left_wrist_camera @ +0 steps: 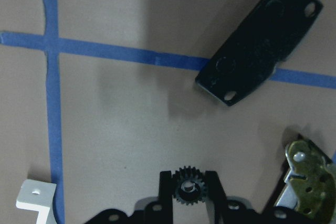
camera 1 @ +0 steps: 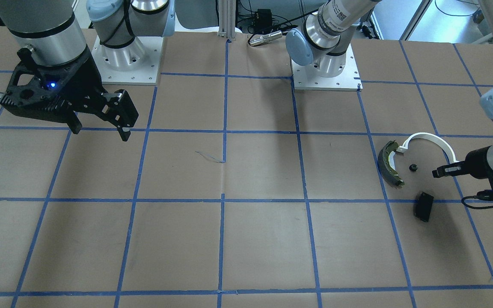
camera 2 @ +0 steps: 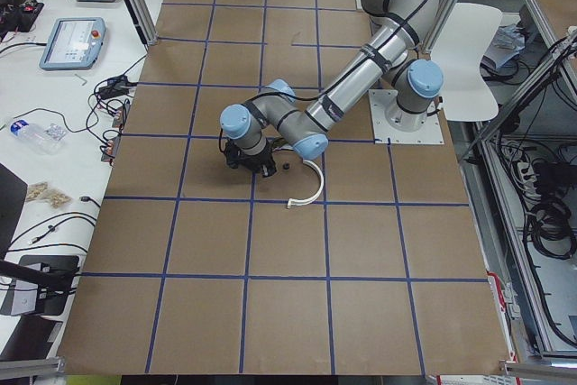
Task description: Place bearing gear from tray to pile
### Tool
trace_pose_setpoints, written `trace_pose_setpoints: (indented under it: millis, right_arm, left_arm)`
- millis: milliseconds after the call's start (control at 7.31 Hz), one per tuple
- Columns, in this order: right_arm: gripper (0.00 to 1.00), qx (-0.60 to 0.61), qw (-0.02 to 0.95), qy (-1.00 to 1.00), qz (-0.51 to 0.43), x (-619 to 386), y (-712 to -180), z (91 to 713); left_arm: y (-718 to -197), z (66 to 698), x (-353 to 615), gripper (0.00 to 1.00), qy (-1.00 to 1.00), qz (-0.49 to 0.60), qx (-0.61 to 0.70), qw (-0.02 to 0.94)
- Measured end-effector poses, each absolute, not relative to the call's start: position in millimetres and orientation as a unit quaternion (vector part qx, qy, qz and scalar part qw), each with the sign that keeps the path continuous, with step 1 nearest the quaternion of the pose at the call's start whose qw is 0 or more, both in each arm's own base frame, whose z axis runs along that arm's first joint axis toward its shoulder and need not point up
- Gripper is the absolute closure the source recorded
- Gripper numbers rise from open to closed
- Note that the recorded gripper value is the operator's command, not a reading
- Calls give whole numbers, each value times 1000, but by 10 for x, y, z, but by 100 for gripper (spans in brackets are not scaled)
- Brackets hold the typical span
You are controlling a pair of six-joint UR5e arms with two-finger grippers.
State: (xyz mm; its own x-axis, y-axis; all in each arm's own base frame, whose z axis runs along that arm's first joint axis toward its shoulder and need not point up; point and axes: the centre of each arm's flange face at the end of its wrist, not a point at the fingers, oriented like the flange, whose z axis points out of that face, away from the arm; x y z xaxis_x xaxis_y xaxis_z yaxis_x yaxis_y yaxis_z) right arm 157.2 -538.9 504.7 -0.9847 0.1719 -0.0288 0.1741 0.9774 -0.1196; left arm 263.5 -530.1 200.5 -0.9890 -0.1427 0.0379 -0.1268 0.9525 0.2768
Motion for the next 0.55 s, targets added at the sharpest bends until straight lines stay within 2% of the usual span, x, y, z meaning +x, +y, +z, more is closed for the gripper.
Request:
trace_pose_setpoints:
  millis: [547]
  right_arm:
    - [0, 87, 8, 994, -61, 1569, -5389, 5047]
  left_arm:
    - [-5058, 1792, 2546, 100, -985, -160, 47, 39]
